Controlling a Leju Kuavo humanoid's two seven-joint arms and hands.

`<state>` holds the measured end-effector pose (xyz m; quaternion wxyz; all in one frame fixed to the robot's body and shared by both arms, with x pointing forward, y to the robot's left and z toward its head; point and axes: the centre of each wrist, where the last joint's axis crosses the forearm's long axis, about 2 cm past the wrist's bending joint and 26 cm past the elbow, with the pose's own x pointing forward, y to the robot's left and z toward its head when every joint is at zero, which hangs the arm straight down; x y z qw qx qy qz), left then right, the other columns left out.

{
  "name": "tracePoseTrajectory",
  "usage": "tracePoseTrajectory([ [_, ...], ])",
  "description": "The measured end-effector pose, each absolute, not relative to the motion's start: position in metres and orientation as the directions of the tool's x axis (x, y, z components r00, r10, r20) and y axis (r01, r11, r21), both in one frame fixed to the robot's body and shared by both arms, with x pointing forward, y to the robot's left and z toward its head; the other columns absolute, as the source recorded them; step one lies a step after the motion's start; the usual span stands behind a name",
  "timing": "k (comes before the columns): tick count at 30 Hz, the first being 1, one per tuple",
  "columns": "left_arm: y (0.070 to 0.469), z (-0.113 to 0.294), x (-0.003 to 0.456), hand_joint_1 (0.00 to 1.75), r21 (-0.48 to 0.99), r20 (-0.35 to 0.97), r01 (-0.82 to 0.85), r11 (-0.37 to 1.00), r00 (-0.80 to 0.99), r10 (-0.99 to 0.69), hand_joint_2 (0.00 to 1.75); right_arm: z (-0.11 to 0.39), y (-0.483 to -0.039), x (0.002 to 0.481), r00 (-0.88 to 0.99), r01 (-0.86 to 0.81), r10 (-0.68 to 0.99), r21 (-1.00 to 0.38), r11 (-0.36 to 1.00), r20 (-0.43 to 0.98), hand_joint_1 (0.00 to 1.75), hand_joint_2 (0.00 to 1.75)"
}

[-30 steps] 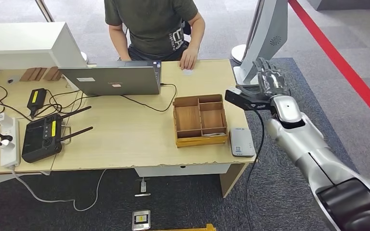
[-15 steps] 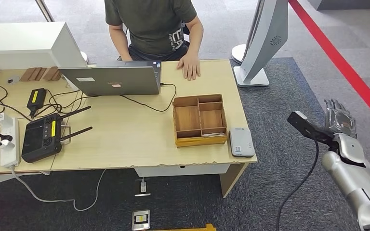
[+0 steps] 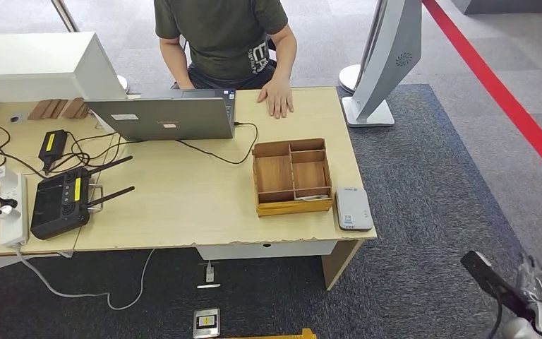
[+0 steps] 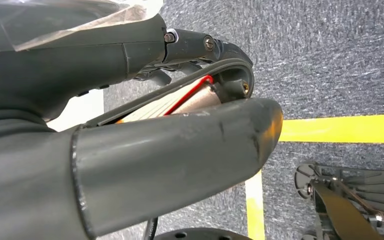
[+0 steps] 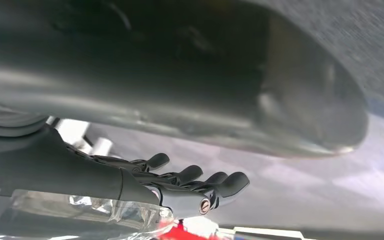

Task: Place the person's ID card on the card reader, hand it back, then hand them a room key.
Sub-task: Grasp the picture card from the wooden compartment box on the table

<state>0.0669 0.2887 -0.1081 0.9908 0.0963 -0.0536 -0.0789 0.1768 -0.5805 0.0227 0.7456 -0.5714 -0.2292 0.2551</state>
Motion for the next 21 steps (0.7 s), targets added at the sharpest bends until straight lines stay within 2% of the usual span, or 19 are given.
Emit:
tracePoseTrajectory([
  [7, 0.282, -0.108, 0.067, 0.00, 0.196, 0.097, 0.109, 0.975, 0.987, -0.130, 0.00, -0.026, -0.544, 0.121, 0.856, -0.156, 0.512, -0.912, 0.379, 0.066, 0.00, 0.00],
  [11, 0.278, -0.108, 0.068, 0.00, 0.202, 0.099, 0.094, 0.975, 0.988, -0.116, 0.00, -0.052, -0.503, 0.101, 0.950, 0.085, 0.209, -0.834, 0.545, 0.233, 0.00, 0.00],
  [13, 0.277, -0.108, 0.068, 0.00, 0.203, 0.100, 0.089, 0.975, 0.989, -0.111, 0.00, -0.065, -0.479, 0.095, 0.959, 0.170, 0.081, -0.779, 0.603, 0.272, 0.00, 0.00],
  [21, 0.279, -0.108, 0.068, 0.00, 0.200, 0.127, 0.079, 0.977, 0.986, -0.106, 0.00, -0.093, -0.393, 0.084, 0.962, 0.207, -0.052, -0.591, 0.780, 0.269, 0.00, 0.00],
])
